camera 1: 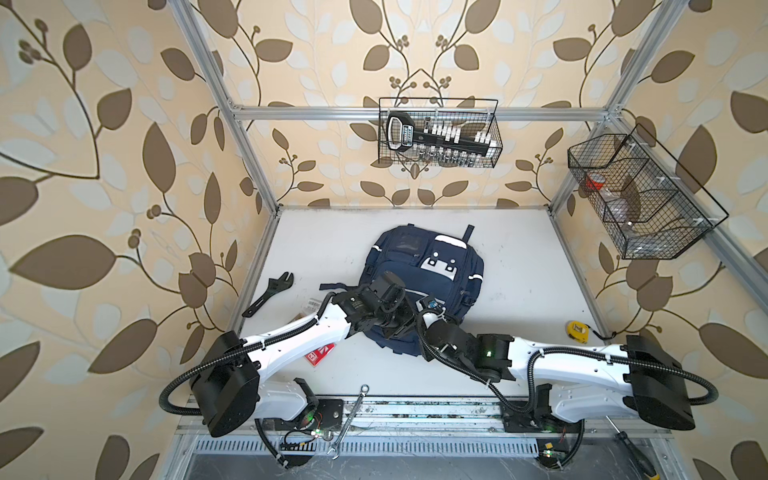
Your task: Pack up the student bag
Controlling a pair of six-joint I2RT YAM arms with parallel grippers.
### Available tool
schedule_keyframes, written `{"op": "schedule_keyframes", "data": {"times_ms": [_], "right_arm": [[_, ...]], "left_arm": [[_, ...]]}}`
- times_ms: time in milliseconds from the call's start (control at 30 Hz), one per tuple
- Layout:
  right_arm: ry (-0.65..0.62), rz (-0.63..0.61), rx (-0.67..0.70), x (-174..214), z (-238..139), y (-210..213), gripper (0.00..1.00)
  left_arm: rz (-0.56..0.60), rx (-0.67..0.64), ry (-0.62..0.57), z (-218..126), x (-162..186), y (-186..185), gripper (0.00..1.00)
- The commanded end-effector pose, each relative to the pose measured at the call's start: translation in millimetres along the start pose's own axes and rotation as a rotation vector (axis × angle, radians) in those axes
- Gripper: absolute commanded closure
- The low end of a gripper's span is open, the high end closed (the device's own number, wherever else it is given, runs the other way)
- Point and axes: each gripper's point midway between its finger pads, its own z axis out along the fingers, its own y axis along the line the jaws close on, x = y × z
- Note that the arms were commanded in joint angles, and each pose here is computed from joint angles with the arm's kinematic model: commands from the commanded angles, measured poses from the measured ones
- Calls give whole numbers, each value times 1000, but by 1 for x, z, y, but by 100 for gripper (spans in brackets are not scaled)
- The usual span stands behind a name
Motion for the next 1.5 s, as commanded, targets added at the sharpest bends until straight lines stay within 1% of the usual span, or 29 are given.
{"op": "schedule_keyframes", "data": {"times_ms": [0,100,333,367,400,467,533,567,633,700,800,867,900,933,1000,1067,1133,1233,1267,1300,1333,1367,1467], "right_arm": [[-34,-38,-32,-12,-6,19,100],[-34,-47,-32,-14,-6,22,100],[-27,-40,-32,-12,-12,22,100],[-25,-36,-33,-12,-13,22,97],[-23,-33,-34,-10,-14,21,91],[-22,-26,-33,-8,-18,20,80],[-23,-19,-42,-5,-24,19,63],[-27,-7,-43,-4,-28,17,57],[-28,16,-32,-2,-36,9,51],[-47,71,-3,-2,-47,-6,46],[-65,188,57,-3,-64,-35,43],[-52,292,105,-6,-73,-56,42],[-29,326,133,-3,-74,-66,43],[-6,391,154,-2,-74,-76,43],[32,455,185,1,-74,-88,45],[49,499,200,2,-73,-96,46],[50,526,201,-1,-73,-98,48],[53,581,181,-6,-71,-97,47],[58,602,157,-8,-69,-92,45],[59,617,126,-11,-65,-87,41],[67,634,64,-15,-60,-74,33],[77,656,20,-18,-54,-66,19],[104,754,-104,-27,-38,-42,16]], "left_arm": [[19,40,-19,-8,1,-20,73],[17,3,-12,-2,1,-12,78],[10,-34,-4,10,-1,0,77],[9,-35,-1,11,-1,0,77],[12,-33,-3,12,-1,-1,78],[17,-38,-5,14,-2,-1,82],[23,-45,-7,15,-4,-1,87],[23,-51,-5,17,-4,0,88],[24,-57,-3,18,-4,2,90],[23,-62,-1,19,-4,3,89],[23,-69,3,18,-2,7,81],[25,-77,2,17,-2,11,78],[27,-82,1,16,-1,13,76],[32,-88,-2,15,-1,14,76],[42,-106,-16,13,-1,18,76],[43,-121,-21,13,-2,22,79],[43,-130,-24,14,-3,25,89],[47,-142,-33,14,-5,26,98],[58,-145,-39,12,-6,25,100],[66,-147,-48,10,-7,24,100],[82,-149,-58,7,-8,22,100],[99,-150,-70,3,-9,20,100],[179,-116,-109,-13,-12,6,100]]}}
